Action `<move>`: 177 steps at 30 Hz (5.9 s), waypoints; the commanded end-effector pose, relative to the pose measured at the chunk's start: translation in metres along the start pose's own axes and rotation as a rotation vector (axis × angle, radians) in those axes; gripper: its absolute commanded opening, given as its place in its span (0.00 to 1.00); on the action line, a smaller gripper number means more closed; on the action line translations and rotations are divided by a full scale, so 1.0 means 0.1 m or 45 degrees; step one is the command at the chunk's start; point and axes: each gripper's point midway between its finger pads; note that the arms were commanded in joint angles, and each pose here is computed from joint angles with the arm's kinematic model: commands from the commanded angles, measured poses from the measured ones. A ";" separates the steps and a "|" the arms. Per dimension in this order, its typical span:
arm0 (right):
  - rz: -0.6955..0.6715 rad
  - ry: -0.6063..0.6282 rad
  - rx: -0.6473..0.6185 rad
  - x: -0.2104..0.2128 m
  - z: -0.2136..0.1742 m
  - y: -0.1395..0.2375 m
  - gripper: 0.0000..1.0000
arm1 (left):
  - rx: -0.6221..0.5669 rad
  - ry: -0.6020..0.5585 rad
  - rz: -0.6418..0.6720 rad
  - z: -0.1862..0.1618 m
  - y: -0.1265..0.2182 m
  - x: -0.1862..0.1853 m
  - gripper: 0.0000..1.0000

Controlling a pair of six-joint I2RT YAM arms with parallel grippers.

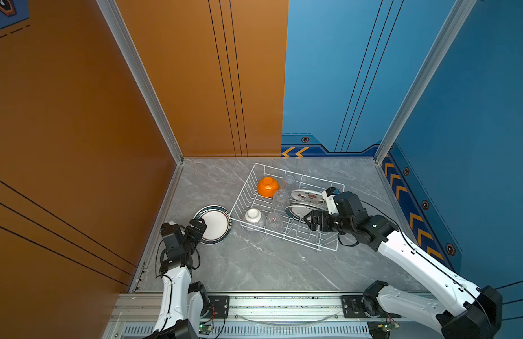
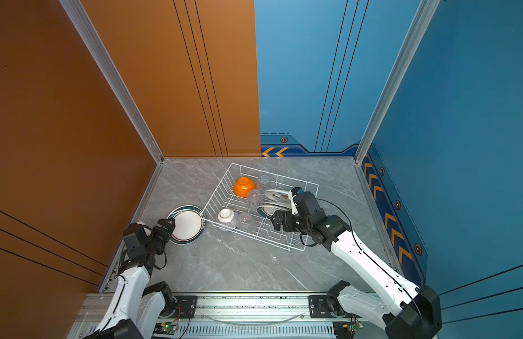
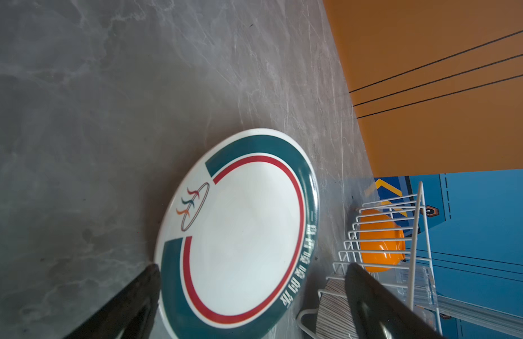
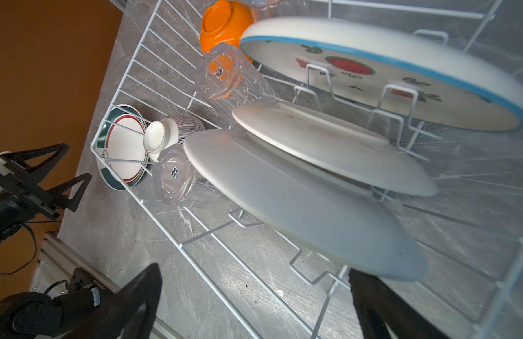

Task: Unload the mixed dishes from the dish rack
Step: 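Lower the plate flat onto the table and open the left gripper, then reach the right gripper to the next green-rimmed plate while the left gripper returns, then grasp the green-rimmed plate edge with the right gripper and tilt it upright, then hold the plate up with the right gripper while the left gripper grasps its rim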

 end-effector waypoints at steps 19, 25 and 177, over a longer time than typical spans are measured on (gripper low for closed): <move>-0.262 0.379 -0.022 0.07 0.19 0.37 0.99 | 0.395 -0.314 -0.361 -0.76 0.50 -0.85 0.98; -0.254 0.516 0.005 0.20 0.15 0.34 0.97 | 0.527 -0.414 -0.483 -0.97 0.77 -1.17 0.98; 0.158 -0.121 -0.389 0.48 1.07 0.76 0.00 | 0.845 -0.678 -0.795 -2.57 0.65 -2.42 1.00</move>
Point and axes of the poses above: each gripper's point midway between its finger pads, its own y axis back along the fingers, its own x axis along the line the jaws close on, z = x × y, and after that the axes turned 14 degrees about y, right-handed
